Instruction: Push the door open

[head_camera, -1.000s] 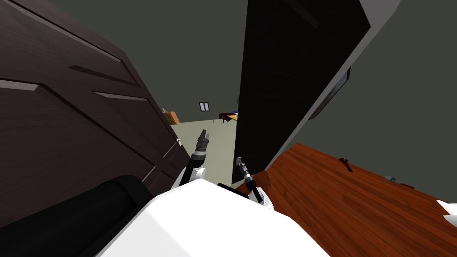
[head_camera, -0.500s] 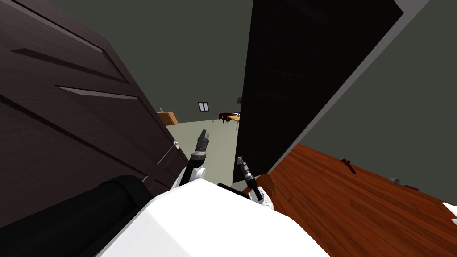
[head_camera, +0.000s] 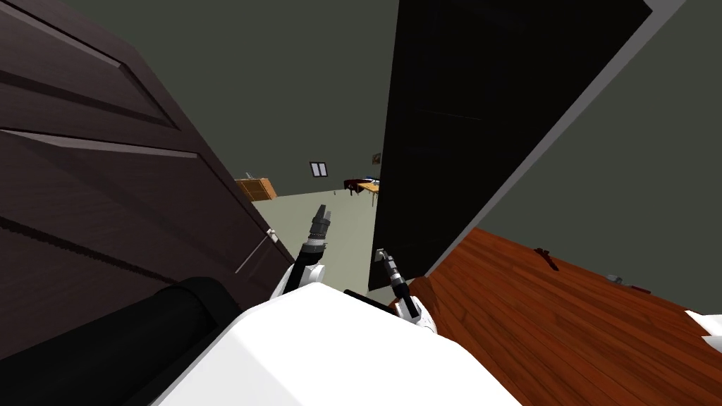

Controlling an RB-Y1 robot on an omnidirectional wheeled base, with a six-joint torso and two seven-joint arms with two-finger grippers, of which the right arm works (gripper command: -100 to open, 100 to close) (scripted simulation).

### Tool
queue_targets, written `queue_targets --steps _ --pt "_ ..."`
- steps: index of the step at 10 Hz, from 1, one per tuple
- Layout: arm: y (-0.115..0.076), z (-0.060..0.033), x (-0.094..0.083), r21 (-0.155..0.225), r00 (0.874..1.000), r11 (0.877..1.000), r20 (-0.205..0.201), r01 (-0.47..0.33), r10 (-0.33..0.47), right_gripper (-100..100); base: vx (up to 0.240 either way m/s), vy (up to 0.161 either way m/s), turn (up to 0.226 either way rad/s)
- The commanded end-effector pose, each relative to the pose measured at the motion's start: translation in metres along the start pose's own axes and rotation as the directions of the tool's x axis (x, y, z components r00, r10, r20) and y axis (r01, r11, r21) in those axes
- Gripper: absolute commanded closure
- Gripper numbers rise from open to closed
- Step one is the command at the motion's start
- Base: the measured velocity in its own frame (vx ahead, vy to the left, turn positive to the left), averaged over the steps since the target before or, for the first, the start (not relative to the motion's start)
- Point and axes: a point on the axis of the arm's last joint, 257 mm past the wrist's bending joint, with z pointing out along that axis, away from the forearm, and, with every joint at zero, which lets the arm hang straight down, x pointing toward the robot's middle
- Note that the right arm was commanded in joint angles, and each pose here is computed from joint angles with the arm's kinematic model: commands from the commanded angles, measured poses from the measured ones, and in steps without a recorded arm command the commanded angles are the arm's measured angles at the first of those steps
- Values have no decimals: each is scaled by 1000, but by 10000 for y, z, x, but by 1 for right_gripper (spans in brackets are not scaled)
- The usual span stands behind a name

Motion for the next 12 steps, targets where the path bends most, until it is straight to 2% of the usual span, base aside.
queue_targets --steps 1,2,9,10,12 --pt "45 37 -109 -11 999 1000 33 4 -3 100 142 119 -74" --pt "9 12 -56 -5 1000 1000 15 0 0 -100 -42 11 -34" --pt "38 47 58 -9 1000 1000 -10 -14 14 -100 -208 -50 -17" --pt "40 41 45 -9 1000 1000 -8 -12 12 -100 -88 -28 -2" --pt "35 30 29 -9 1000 1000 -3 -10 10 -100 122 54 18"
